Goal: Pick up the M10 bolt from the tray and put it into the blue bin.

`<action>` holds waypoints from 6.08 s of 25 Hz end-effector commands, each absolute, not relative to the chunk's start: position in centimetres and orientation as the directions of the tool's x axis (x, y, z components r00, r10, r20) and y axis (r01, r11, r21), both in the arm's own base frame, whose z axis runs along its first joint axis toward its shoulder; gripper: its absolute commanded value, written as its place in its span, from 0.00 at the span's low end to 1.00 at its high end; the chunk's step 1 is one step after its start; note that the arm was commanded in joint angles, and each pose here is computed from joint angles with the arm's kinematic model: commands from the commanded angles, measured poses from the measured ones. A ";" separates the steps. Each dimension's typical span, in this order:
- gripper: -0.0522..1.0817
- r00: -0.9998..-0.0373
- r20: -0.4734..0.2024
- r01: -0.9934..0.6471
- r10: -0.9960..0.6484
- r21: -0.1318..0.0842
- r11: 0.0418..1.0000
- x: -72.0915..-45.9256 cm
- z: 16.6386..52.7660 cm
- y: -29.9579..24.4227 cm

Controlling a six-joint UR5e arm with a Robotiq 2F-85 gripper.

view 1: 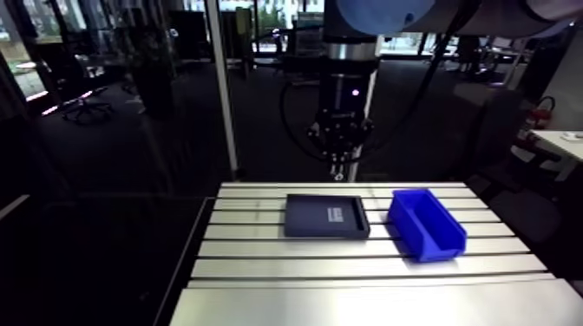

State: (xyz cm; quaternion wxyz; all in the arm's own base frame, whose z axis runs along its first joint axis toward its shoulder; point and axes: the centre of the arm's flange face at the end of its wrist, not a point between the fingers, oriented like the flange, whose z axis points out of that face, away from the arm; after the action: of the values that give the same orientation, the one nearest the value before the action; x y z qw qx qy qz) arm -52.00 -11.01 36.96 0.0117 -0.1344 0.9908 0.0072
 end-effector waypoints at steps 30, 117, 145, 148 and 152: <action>0.97 0.076 -0.013 -0.997 -0.997 0.026 -0.076 -49.5 35.1 16.9; 0.06 0.069 -0.063 -0.994 -0.996 -0.091 -0.063 -57.5 22.0 13.1; 0.06 -0.865 -0.074 -0.499 -0.496 0.044 0.865 -60.2 43.6 3.4; 0.06 -0.935 -0.045 -0.354 -0.352 0.063 0.933 -60.7 45.0 2.6; 0.06 -0.992 -0.053 -0.114 -0.112 0.040 0.993 -60.1 46.3 1.9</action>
State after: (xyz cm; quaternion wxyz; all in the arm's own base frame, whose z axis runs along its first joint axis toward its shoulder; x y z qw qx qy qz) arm -60.29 3.22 44.56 0.0199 -0.2014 0.9787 0.0342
